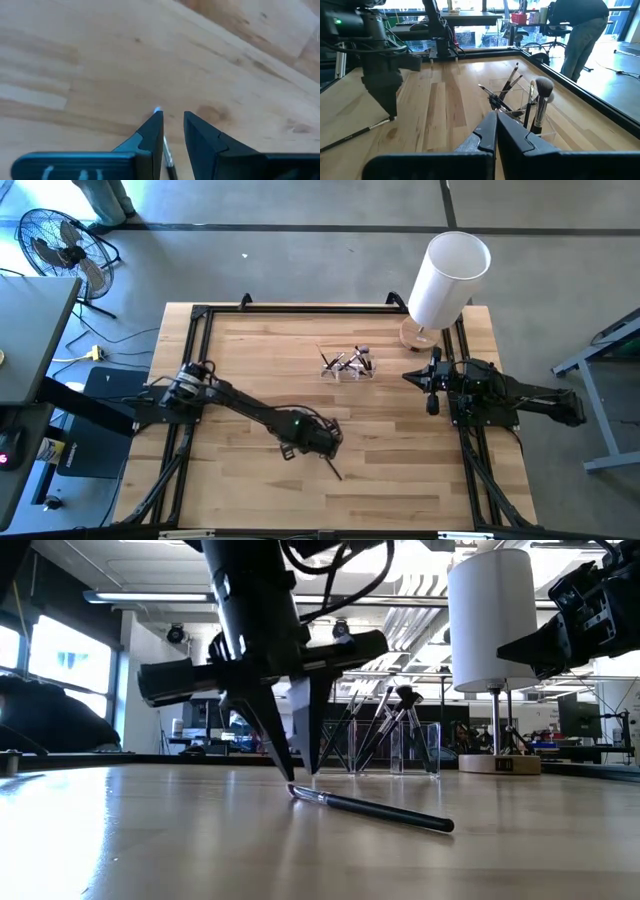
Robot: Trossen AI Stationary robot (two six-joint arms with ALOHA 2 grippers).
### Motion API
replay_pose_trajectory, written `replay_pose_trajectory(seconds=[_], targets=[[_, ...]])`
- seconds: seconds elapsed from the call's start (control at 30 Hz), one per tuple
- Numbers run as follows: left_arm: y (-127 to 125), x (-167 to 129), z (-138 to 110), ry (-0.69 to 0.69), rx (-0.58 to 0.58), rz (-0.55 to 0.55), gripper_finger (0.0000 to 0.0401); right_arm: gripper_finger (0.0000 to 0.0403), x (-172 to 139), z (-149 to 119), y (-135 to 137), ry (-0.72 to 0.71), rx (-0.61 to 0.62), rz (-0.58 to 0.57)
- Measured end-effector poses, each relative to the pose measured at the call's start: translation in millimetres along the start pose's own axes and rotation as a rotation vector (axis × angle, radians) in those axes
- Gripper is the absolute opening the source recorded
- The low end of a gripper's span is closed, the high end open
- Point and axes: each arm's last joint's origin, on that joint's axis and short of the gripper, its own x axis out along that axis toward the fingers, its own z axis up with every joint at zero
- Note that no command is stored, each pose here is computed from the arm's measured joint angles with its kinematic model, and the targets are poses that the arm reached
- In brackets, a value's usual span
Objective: Put items in baskets/containers
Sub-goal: Put the eyeshadow brush into the middle section of the transparent organizer
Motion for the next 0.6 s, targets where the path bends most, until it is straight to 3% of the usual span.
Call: replay_pose_trajectory(seconds=[0.6], targets=[[-6.7, 8.2, 12.6, 0.026, -0.008, 0.069, 0.0074, 0.0011, 0.0, 0.0, 0.0, 0.0, 0.0, 0.0]])
